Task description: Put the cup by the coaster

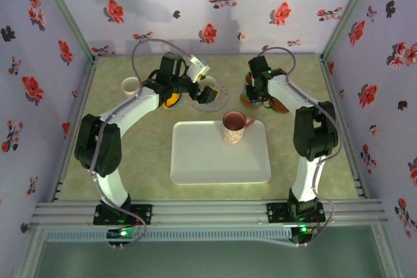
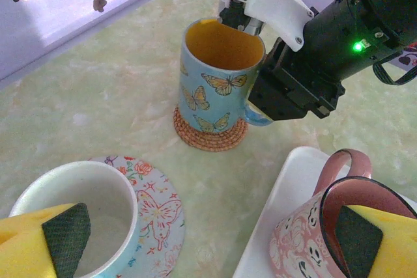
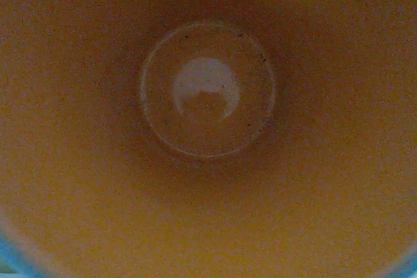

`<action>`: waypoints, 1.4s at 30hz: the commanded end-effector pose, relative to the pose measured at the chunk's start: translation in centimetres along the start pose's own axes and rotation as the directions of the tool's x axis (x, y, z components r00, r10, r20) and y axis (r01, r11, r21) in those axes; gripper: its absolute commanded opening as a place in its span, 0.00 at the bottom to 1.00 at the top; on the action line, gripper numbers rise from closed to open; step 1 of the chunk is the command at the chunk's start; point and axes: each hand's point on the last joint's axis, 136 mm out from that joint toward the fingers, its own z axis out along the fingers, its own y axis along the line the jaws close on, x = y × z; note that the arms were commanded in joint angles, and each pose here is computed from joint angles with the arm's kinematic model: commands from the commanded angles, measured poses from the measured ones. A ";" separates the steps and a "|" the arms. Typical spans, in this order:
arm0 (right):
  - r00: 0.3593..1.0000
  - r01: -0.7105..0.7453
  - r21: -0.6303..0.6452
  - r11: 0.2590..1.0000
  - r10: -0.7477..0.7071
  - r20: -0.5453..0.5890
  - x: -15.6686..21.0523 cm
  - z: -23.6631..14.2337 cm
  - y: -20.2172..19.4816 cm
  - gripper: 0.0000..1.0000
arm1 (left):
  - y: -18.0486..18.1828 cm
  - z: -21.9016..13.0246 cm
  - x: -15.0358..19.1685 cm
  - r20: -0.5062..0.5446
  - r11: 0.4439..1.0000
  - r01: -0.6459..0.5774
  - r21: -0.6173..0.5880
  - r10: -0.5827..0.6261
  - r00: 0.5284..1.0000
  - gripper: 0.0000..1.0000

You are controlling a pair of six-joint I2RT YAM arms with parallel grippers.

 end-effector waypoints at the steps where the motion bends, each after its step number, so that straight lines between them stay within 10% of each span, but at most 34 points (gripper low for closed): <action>1: 0.997 0.020 0.056 0.998 -0.024 0.068 -1.8 -0.9 -0.4 0.00 | -0.1 -0.1 -0.3 0.005 1.000 0.004 0.023 -0.004 1.000 1.00; 27: 0.999 -0.034 0.058 0.998 0.034 0.003 0.4 0.3 -0.2 0.00 | -0.7 -0.7 0.0 0.003 1.000 -0.005 0.028 0.005 1.000 1.00; 42: 0.998 -0.056 0.045 0.997 0.055 0.010 0.7 -0.4 0.1 0.32 | -1.4 -1.6 -0.1 0.020 0.999 -0.013 0.036 0.012 1.000 1.00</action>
